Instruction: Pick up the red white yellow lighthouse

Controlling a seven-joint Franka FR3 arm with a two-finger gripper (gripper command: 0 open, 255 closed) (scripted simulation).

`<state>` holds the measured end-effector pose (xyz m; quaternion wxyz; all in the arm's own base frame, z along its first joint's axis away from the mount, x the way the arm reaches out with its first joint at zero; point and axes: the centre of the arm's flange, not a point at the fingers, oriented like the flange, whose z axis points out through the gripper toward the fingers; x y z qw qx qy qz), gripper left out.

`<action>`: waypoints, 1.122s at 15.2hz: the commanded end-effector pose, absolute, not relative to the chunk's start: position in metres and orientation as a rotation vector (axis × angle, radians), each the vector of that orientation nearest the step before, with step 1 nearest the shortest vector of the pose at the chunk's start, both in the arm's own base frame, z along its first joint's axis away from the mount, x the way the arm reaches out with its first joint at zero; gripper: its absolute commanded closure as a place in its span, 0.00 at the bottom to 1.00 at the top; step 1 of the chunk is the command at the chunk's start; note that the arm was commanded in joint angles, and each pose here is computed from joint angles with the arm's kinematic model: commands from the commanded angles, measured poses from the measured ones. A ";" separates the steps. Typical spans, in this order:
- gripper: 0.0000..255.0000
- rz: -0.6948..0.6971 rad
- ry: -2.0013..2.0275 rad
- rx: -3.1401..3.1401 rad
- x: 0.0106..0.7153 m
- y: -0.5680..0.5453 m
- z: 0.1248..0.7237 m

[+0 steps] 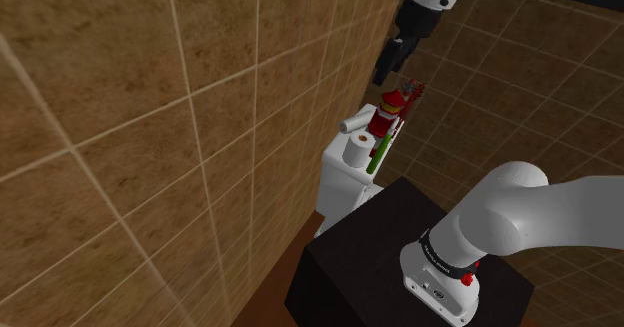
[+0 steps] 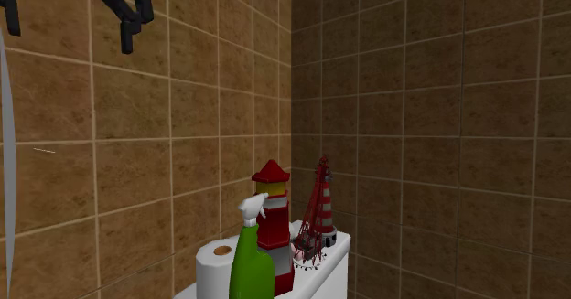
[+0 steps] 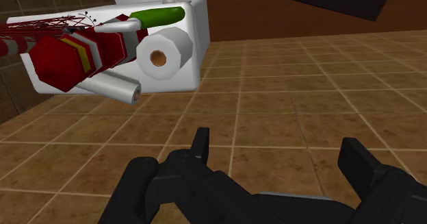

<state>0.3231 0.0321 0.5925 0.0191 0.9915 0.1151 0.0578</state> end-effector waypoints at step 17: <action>0.00 0.258 0.140 2.711 0.367 -0.075 0.460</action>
